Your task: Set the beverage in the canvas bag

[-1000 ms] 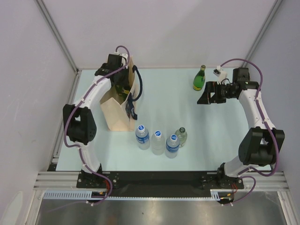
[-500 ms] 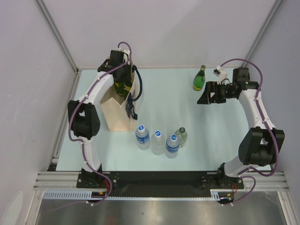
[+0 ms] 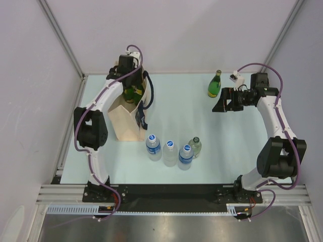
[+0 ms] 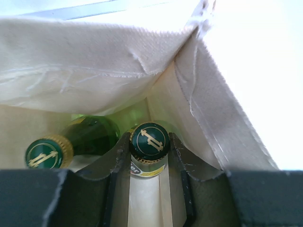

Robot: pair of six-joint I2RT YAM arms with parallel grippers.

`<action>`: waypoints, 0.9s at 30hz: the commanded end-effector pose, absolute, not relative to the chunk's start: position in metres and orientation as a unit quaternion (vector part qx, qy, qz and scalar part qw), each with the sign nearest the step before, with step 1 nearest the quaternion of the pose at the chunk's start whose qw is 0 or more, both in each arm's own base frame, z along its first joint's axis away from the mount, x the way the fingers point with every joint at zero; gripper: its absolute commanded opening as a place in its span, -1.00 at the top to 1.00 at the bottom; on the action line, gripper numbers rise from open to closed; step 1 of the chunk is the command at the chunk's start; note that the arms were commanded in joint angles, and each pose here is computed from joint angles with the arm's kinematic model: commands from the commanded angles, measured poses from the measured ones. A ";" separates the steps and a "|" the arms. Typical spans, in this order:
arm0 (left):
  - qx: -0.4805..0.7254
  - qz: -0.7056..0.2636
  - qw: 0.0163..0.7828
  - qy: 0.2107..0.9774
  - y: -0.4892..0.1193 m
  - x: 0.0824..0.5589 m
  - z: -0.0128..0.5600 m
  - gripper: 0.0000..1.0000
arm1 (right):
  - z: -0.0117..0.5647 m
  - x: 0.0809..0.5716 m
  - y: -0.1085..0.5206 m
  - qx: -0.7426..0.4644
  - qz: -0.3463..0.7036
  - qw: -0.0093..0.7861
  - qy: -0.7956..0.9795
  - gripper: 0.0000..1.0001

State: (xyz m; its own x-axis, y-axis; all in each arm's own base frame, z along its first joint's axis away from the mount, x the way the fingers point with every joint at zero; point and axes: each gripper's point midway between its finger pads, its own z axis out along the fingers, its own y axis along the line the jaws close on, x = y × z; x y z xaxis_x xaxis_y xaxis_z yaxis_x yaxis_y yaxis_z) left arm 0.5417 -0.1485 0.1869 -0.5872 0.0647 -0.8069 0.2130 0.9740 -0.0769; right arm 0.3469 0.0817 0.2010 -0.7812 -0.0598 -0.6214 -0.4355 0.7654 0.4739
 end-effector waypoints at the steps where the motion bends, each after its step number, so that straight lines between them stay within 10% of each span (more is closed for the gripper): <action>1: 0.077 -0.112 0.573 0.809 -0.157 0.559 0.275 1.00 | 0.208 0.345 0.082 -0.144 0.313 0.307 0.887 -0.99; 13: 0.072 -0.118 0.555 0.820 -0.143 0.541 0.244 0.98 | 0.206 0.342 0.083 -0.147 0.314 0.303 0.888 -1.00; 20: 0.065 -0.101 0.551 0.826 -0.130 0.528 0.244 -0.06 | 0.205 0.341 0.088 -0.157 0.317 0.298 0.887 -0.99; 27: 0.061 -0.097 0.570 0.813 -0.123 0.521 0.274 -0.40 | 0.204 0.341 0.083 -0.188 0.296 0.286 0.892 -0.99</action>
